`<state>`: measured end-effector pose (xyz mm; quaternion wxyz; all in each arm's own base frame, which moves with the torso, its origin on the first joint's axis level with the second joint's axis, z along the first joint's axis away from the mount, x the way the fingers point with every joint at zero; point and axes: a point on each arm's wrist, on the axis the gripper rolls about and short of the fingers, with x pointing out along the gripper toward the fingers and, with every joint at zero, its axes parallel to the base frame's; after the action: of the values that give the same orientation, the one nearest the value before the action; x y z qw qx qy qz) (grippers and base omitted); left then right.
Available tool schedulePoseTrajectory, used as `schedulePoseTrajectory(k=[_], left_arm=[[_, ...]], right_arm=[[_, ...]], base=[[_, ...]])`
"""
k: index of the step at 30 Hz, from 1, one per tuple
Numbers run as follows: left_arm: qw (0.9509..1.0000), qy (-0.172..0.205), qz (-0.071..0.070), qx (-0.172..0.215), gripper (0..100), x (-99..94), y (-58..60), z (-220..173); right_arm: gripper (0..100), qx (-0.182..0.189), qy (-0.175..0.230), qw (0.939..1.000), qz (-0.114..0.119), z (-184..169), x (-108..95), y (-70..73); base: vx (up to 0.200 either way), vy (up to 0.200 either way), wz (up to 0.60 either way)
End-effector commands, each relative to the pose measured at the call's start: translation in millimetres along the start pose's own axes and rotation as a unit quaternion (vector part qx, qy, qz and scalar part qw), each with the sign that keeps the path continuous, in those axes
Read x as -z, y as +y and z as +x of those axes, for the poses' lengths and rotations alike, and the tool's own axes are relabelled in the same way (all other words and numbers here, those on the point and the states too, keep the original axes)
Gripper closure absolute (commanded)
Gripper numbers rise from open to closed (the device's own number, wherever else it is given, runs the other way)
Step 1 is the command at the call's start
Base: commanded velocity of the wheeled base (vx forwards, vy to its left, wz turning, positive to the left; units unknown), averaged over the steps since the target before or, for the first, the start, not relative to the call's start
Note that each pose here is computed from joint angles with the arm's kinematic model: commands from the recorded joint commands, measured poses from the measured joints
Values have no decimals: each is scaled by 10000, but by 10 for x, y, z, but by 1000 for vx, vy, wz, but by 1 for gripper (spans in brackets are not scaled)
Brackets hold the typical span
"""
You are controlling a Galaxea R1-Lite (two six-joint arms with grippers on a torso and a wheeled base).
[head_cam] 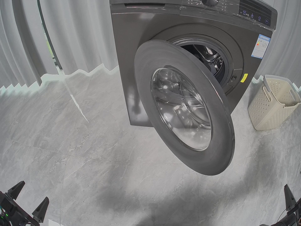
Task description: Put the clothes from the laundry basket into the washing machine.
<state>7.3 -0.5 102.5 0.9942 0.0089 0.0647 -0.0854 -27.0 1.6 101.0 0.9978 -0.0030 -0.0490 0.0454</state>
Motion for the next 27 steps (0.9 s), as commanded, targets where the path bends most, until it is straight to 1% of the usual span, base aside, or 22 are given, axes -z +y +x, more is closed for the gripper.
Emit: schedulePoseTrajectory(k=[1,2,3,4,5,6,7,8,9,10,11,12,14,15,16,17,18,21,22,23,25,27], left_arm=[[9949,-590,-136,-805,0,208,-27,-206],[9922,-675,-168,-1032,0,216,-41,-220],[9912,-722,-182,-1092,0,217,-45,-226],[9911,-728,-167,-1101,0,218,-44,-227],[9909,-722,-184,-1122,0,217,-42,-226],[9908,-730,-184,-1122,0,216,-41,-227],[9908,-730,-184,-1122,0,216,-41,-227],[9899,-741,-158,-1200,0,229,-37,-236],[9895,-762,-144,-1217,0,242,-32,-249],[9901,-755,-143,-1171,0,252,-29,-254],[9903,-839,-133,-1103,0,257,-34,-268],[9902,-848,-140,-1102,0,259,-35,-270],[9940,-626,-40,-895,0,307,-46,-261],[9950,-598,-52,-802,0,313,-51,-259],[9950,-607,-58,-794,0,311,-51,-259],[9951,-620,-32,-765,0,308,-52,-260],[9951,-621,-40,-765,0,308,-52,-260],[9951,-622,-47,-764,0,308,-52,-260],[9951,-622,-47,-764,0,308,-52,-260],[9951,-622,-47,-764,0,308,-52,-260],[9951,-620,-32,-765,0,308,-52,-260],[9952,-622,-47,-757,0,308,-52,-260]], right_arm=[[0,-603,-319,9977,45,114,-631,6],[0,-794,-29,9968,82,221,-645,7],[0,-930,237,9953,121,329,-659,6],[0,-1028,397,9938,157,408,-674,6],[0,-1247,532,9906,189,509,-701,10],[0,-1482,576,9871,208,584,-722,17],[0,-1482,576,9871,208,584,-722,17],[0,-2010,601,9775,232,735,-754,44],[0,-2256,636,9718,250,785,-747,62],[0,-2419,695,9674,267,811,-736,76],[0,-2716,804,9587,266,842,-700,107],[0,-2761,817,9573,261,845,-695,113],[0,-3051,967,9470,289,891,-666,155],[0,-3128,1032,9437,310,910,-658,169],[0,-3156,1049,9425,318,920,-659,175],[0,-3183,1056,9415,340,952,-677,186],[0,-3190,1048,9413,339,971,-689,191],[0,-3266,1184,9371,350,1168,-727,249],[0,-3266,1184,9371,350,1168,-727,249],[0,-3389,1196,9326,340,1283,-749,302],[0,-3516,1238,9273,350,1422,-766,375],[0,-3494,1274,9276,337,1544,-771,420]], base=[[0,0,0],[0,0,0],[0,0,0],[0,0,0],[0,0,0],[0,0,0],[0,0,0],[0,0,0],[0,0,0],[0,0,0],[0,0,0],[0,0,0],[0,0,0],[0,0,0],[0,0,0],[0,0,0],[0,0,0],[0,0,0],[0,0,0],[0,0,0],[0,0,0],[0,0,0]])
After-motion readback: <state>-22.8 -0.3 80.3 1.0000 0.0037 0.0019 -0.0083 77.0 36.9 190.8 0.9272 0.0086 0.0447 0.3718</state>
